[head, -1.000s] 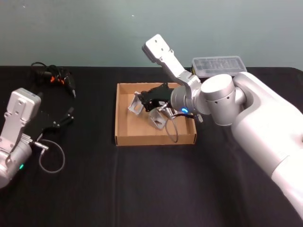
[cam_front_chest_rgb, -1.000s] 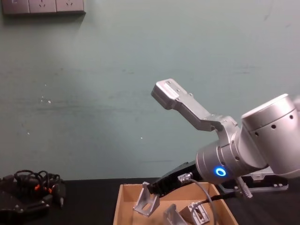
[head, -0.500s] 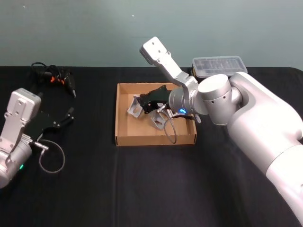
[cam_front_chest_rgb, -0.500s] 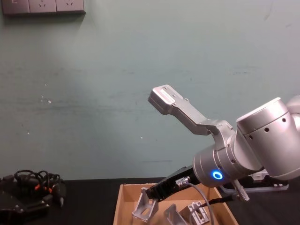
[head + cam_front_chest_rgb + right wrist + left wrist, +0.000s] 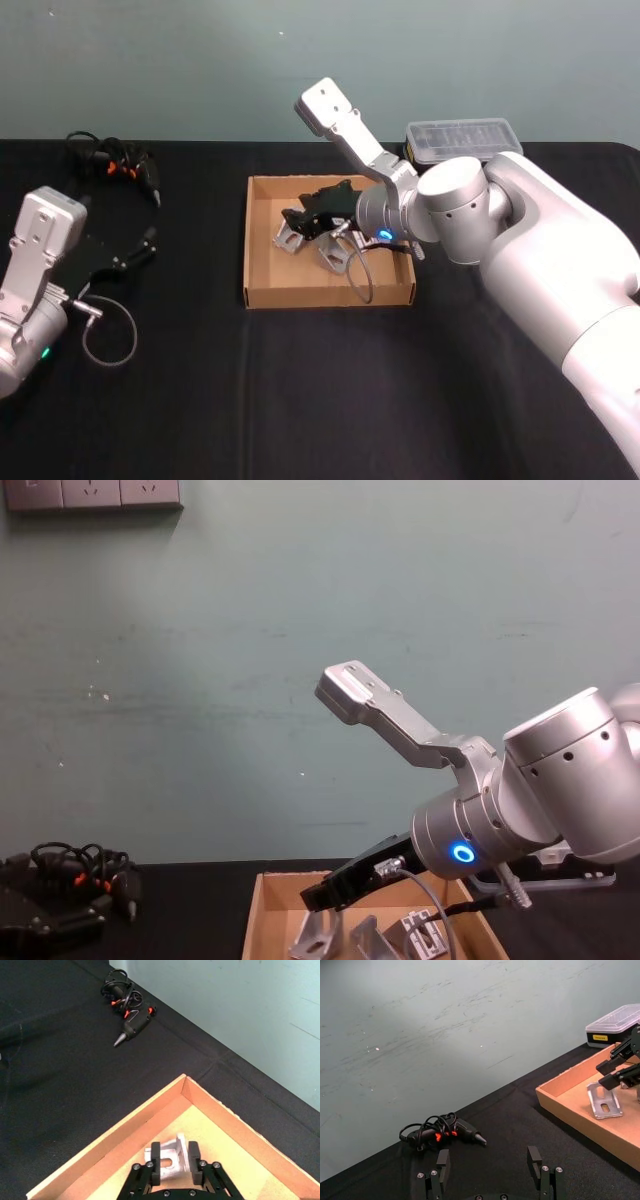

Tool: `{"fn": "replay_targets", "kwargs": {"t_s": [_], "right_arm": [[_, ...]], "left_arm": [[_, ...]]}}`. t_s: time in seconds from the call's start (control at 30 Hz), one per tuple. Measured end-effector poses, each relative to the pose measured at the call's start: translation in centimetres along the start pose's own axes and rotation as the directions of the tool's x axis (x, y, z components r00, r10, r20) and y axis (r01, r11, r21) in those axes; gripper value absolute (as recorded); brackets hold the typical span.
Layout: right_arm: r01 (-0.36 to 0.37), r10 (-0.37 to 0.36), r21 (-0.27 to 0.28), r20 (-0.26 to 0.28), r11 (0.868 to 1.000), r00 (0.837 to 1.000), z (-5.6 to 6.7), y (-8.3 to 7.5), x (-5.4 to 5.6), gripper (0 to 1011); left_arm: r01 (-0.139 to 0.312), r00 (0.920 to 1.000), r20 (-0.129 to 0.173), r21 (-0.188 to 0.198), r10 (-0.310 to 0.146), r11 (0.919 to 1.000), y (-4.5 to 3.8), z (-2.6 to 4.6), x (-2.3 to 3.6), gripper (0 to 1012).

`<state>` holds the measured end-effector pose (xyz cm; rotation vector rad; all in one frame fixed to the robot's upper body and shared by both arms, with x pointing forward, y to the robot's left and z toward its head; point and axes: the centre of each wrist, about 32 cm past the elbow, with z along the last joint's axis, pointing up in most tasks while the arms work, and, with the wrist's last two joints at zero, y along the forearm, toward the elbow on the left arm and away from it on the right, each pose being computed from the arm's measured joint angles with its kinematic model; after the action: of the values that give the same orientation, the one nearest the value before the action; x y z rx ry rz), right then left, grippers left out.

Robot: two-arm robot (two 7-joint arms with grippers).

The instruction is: Use one hand to pick up the angle iron from the table and place it into the box.

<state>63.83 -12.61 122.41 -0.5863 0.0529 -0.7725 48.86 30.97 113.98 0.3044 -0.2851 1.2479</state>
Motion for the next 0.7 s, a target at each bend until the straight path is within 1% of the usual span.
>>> {"fn": "replay_targets", "kwargs": {"t_s": [0.07,0.1,0.13,0.2,0.23,0.33,0.4,0.43,0.47,0.57,0.6,0.67,0.7], "right_arm": [[0.0,0.0,0.0,0.0,1.0,1.0,0.0,0.0,-0.01,394],[0.0,0.0,0.0,0.0,1.0,1.0,0.0,0.0,-0.01,411],[0.0,0.0,-0.001,0.0,1.0,1.0,0.0,0.01,-0.01,474],[0.0,0.0,-0.001,0.0,1.0,1.0,0.0,0.01,-0.02,513],[0.001,-0.001,-0.001,0.0,1.0,1.0,0.0,0.01,-0.02,575],[0.001,-0.001,-0.001,0.0,1.0,1.0,-0.01,0.01,-0.02,632],[0.001,-0.001,-0.002,0.0,1.0,1.0,0.0,0.01,-0.02,715],[0.001,-0.001,-0.002,0.0,1.0,1.0,0.0,0.01,-0.02,734],[0.001,-0.001,-0.002,0.0,1.0,1.0,-0.01,0.01,-0.03,789],[0.001,-0.001,-0.002,0.0,1.0,1.0,0.0,0.01,-0.03,846],[0.002,-0.002,-0.002,0.0,1.0,1.0,-0.01,0.01,-0.03,899],[0.002,-0.002,0.002,0.002,1.0,1.0,-0.16,-0.08,-0.15,925],[0.003,-0.003,0.005,0.002,1.0,1.0,-0.35,-0.21,-0.19,974]], "left_arm": [[0.0,1.0,0.0,0.0,0.0,1.0,0.0,0.0,0.0,1011],[0.0,1.0,0.0,0.0,0.0,1.0,0.0,0.0,0.0,1011],[0.0,1.0,0.0,0.0,0.0,1.0,0.0,0.0,0.0,1011],[0.0,1.0,0.0,0.0,0.0,1.0,0.0,0.0,0.0,1011],[0.0,1.0,0.0,0.0,0.0,1.0,0.0,0.0,0.0,1011],[0.0,1.0,0.0,0.0,0.0,1.0,0.0,0.0,0.0,1011],[0.0,1.0,0.0,0.0,0.0,1.0,0.0,0.0,0.0,1011],[0.0,1.0,0.0,0.0,0.0,1.0,0.0,0.0,0.0,1011],[0.0,1.0,0.0,0.0,0.0,1.0,0.0,0.0,0.0,1011],[0.0,1.0,0.0,0.0,0.0,1.0,0.0,0.0,0.0,1011],[0.0,1.0,0.0,0.0,0.0,1.0,0.0,0.0,0.0,1011],[0.0,1.0,0.0,0.0,0.0,1.0,0.0,0.0,0.0,1011],[0.0,1.0,0.0,0.0,0.0,1.0,0.0,0.0,0.0,1011]]}}
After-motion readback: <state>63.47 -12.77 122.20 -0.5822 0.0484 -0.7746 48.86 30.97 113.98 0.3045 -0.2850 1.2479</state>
